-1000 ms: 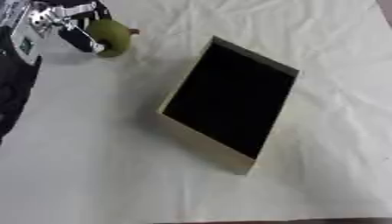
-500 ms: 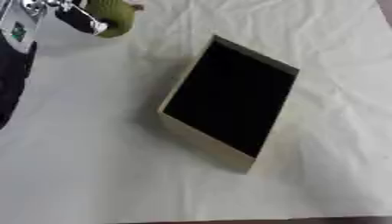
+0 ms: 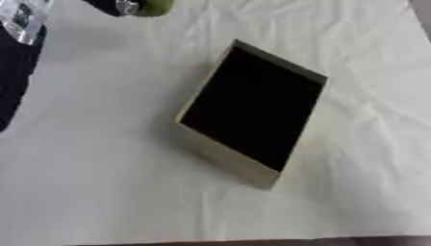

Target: Pick up objects on the table and place them in the box.

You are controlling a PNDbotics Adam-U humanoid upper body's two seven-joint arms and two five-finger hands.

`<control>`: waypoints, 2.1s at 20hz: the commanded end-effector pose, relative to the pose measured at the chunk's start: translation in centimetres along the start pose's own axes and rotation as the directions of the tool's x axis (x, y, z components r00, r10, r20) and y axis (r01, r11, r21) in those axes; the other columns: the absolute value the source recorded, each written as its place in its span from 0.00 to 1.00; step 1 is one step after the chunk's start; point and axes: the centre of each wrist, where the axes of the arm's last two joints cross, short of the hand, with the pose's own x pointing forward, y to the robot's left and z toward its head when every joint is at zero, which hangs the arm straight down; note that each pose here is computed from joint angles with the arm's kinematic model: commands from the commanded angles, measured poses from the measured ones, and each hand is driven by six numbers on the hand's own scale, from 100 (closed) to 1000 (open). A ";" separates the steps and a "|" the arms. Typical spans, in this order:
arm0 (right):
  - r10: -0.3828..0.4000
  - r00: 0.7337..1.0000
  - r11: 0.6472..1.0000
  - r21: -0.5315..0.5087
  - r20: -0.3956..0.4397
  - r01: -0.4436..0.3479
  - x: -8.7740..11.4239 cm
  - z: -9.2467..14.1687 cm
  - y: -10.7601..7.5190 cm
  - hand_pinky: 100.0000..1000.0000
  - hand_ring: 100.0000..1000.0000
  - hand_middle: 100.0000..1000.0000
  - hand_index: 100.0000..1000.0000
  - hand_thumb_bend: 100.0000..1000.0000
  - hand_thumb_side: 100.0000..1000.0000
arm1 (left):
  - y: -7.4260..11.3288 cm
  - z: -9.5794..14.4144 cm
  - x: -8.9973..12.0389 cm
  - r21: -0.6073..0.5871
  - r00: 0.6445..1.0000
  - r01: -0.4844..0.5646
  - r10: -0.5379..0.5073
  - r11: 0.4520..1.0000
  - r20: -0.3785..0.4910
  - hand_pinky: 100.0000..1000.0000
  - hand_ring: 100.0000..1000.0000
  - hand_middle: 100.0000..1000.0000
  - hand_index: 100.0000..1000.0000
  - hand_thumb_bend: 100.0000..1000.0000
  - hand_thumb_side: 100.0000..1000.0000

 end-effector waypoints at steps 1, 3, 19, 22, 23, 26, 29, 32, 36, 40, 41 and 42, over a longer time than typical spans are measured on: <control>0.032 0.998 0.999 -0.014 0.061 -0.031 0.6 -1.3 -0.8 0.77 0.65 0.67 0.82 0.33 0.60 | 1.5 -1.1 2.6 0.075 0.990 0.049 -0.058 0.996 0.128 0.18 0.38 0.36 0.54 0.13 0.00; 0.044 0.997 0.999 -0.027 0.061 -0.043 0.6 -1.4 -1.0 0.77 0.65 0.67 0.82 0.33 0.59 | 1.5 -1.5 4.2 0.090 0.980 0.060 -0.076 0.994 0.184 0.20 0.40 0.37 0.54 0.14 0.00; 0.060 0.997 0.997 -0.051 0.040 -0.058 0.5 -1.3 -1.2 0.77 0.64 0.66 0.82 0.33 0.59 | 1.4 -2.5 11.1 0.074 0.969 0.000 -0.019 0.997 0.246 0.16 0.39 0.35 0.52 0.13 0.00; 0.065 0.997 0.997 -0.054 0.038 -0.063 0.5 -1.3 -1.3 0.77 0.64 0.66 0.82 0.33 0.59 | 0.6 -3.0 11.6 0.091 0.973 -0.006 -0.015 0.996 0.229 0.17 0.40 0.36 0.52 0.14 0.00; 0.068 0.997 0.996 -0.055 0.038 -0.066 0.5 -1.3 -1.4 0.77 0.64 0.66 0.82 0.33 0.60 | 0.3 -3.1 11.7 0.091 0.975 -0.004 -0.016 0.996 0.223 0.18 0.40 0.36 0.52 0.14 0.00; 0.077 0.996 0.996 -0.058 0.039 -0.074 0.4 -1.4 -1.5 0.77 0.64 0.66 0.82 0.33 0.60 | -1.6 -3.5 12.0 0.058 0.979 -0.006 -0.005 0.998 0.202 0.18 0.39 0.36 0.51 0.14 0.00; 0.078 0.996 0.995 -0.058 0.040 -0.075 0.5 -1.4 -1.5 0.77 0.64 0.66 0.82 0.33 0.60 | -3.5 -4.1 12.0 0.020 0.984 -0.017 0.014 1.000 0.178 0.20 0.40 0.37 0.52 0.15 0.00; 0.077 0.996 0.996 -0.059 0.040 -0.074 0.5 -1.4 -1.5 0.77 0.64 0.66 0.82 0.33 0.60 | -5.3 -4.6 12.0 -0.014 0.988 -0.014 0.016 1.000 0.154 0.23 0.41 0.39 0.54 0.14 0.00; 0.074 0.996 0.996 -0.059 0.039 -0.072 0.5 -1.4 -1.5 0.77 0.64 0.66 0.82 0.33 0.60 | -8.0 -5.1 12.0 -0.077 0.990 -0.001 0.011 0.997 0.138 0.27 0.43 0.41 0.56 0.15 0.00; 0.070 0.997 0.996 -0.057 0.035 -0.068 0.4 -1.3 -1.4 0.77 0.64 0.66 0.82 0.33 0.60 | -9.3 -5.4 11.9 -0.107 0.990 -0.001 0.015 0.994 0.139 0.34 0.46 0.44 0.60 0.18 0.00; 0.069 0.997 0.996 -0.057 0.035 -0.067 0.4 -1.3 -1.4 0.77 0.64 0.66 0.82 0.33 0.60 | -9.4 -5.4 11.9 -0.108 0.990 0.001 0.014 0.994 0.141 0.35 0.47 0.44 0.61 0.19 0.00; 0.068 0.997 0.996 -0.057 0.034 -0.066 0.4 -1.3 -1.4 0.77 0.64 0.66 0.82 0.33 0.60 | -9.4 -5.4 11.8 -0.107 0.990 0.004 0.011 0.994 0.142 0.42 0.51 0.48 0.65 0.23 0.00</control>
